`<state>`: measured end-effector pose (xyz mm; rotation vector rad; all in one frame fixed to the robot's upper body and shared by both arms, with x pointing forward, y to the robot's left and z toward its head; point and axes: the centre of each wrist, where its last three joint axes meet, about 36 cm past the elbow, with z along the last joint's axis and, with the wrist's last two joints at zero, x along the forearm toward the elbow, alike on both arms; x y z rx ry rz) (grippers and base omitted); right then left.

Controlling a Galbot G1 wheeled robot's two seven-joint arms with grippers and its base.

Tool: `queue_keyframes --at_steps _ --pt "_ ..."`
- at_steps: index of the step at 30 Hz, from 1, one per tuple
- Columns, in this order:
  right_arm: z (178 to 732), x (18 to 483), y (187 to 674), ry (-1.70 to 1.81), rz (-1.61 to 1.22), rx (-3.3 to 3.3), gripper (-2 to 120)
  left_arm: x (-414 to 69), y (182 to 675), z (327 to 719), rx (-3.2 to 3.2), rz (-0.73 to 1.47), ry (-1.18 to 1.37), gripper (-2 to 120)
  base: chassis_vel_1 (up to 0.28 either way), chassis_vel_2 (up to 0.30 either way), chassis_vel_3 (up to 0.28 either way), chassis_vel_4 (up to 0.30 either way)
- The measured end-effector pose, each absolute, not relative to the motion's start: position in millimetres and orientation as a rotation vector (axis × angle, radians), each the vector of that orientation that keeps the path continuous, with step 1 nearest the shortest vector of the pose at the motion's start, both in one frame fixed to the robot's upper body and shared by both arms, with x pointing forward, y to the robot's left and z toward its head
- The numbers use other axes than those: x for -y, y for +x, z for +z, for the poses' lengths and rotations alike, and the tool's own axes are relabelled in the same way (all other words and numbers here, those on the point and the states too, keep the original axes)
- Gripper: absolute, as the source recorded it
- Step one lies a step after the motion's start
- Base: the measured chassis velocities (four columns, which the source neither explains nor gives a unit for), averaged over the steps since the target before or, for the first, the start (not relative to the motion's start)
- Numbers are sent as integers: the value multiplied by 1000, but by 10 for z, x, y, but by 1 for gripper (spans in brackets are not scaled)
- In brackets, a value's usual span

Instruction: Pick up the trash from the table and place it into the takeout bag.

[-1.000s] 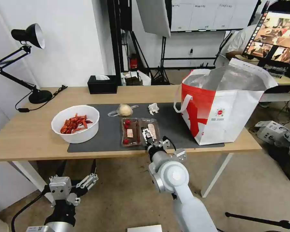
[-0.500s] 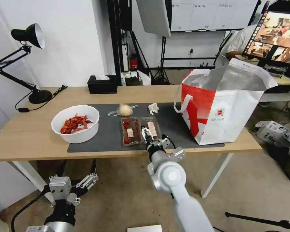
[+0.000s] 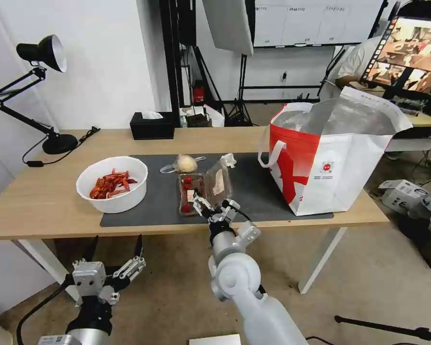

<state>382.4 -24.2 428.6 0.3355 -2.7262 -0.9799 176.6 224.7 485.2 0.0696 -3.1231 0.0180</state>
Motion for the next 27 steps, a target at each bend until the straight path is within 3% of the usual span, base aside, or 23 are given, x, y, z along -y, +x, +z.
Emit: queue_keyframes --at_steps 20,24,27 --pt "4475 566 3755 534 -801 2802 100 -2233 1781 4856 3138 27 75 100 0 0 0 0" --pt "4571 777 3985 567 -671 2855 99 -2236 1789 4859 3140 30 64 100 0 0 0 0" --pt "4645 953 4300 616 -556 2872 89 -2233 1804 4863 3144 38 60 100 0 0 0 0"
